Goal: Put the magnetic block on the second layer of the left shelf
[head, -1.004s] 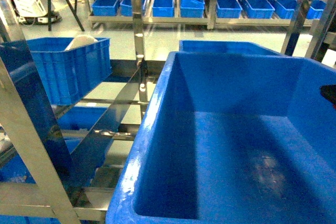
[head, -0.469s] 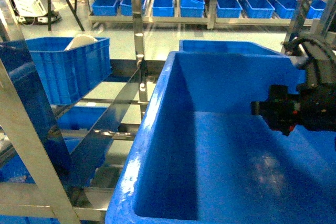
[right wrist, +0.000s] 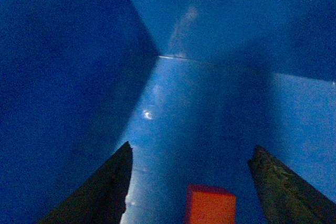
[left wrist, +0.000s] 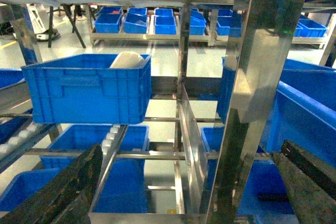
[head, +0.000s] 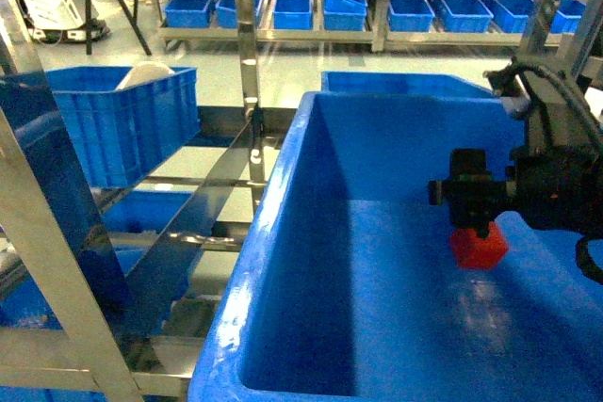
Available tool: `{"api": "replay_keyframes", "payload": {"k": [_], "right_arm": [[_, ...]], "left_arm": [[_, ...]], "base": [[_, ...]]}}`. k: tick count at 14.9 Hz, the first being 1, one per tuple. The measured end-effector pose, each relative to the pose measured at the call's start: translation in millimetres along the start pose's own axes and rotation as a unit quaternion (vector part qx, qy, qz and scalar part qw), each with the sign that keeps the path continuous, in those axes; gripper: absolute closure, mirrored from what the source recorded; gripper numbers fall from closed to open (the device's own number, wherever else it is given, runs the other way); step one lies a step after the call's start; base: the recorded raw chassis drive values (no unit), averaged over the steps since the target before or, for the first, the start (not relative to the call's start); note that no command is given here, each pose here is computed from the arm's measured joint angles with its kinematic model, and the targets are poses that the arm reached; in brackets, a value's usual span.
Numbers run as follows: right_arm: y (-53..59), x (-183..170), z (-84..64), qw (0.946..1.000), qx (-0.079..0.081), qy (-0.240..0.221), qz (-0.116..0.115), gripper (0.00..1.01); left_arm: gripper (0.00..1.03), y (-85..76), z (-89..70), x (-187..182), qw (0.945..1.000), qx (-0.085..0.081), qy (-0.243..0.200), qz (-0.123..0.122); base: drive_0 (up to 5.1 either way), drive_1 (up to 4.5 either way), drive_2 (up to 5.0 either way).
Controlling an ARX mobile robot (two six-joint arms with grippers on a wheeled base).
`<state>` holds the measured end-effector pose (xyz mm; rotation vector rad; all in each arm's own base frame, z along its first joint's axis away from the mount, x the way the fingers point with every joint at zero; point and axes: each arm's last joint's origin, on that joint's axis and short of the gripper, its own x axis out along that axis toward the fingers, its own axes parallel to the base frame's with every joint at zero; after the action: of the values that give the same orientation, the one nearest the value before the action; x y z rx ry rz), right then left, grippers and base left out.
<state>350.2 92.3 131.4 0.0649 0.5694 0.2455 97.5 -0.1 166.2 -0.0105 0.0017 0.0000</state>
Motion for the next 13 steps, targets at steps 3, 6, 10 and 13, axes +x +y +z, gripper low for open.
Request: {"api": "replay_keyframes", "payload": {"k": [3,6,10,13], "right_arm": [[12.1,-47.8,3.1,0.9992,-0.017,-0.033,0.017,0.02],[18.9,-106.0,-12.4,0.9963,-0.062,-0.058,-0.011,0.03],[13.6,-195.0,-17.6,0.9889,-0.072,-0.119,-0.052,0.03],[4.5,-207.7,-23.0,0.9885,-0.035,-0.139,-0.048,0.03]], "left_arm": [[0.05,0.0,0.0,0.0,1.0,0.0,0.0,0.0],[0.05,0.0,0.0,0.0,1.0,0.0,0.0,0.0],[0.05,0.0,0.0,0.0,1.0,0.0,0.0,0.0],[0.05,0.0,0.0,0.0,1.0,0.0,0.0,0.0]], "base": [[0.0,0.0,0.0],[0.0,0.0,0.0],[0.0,0.0,0.0],[0.0,0.0,0.0]]}}
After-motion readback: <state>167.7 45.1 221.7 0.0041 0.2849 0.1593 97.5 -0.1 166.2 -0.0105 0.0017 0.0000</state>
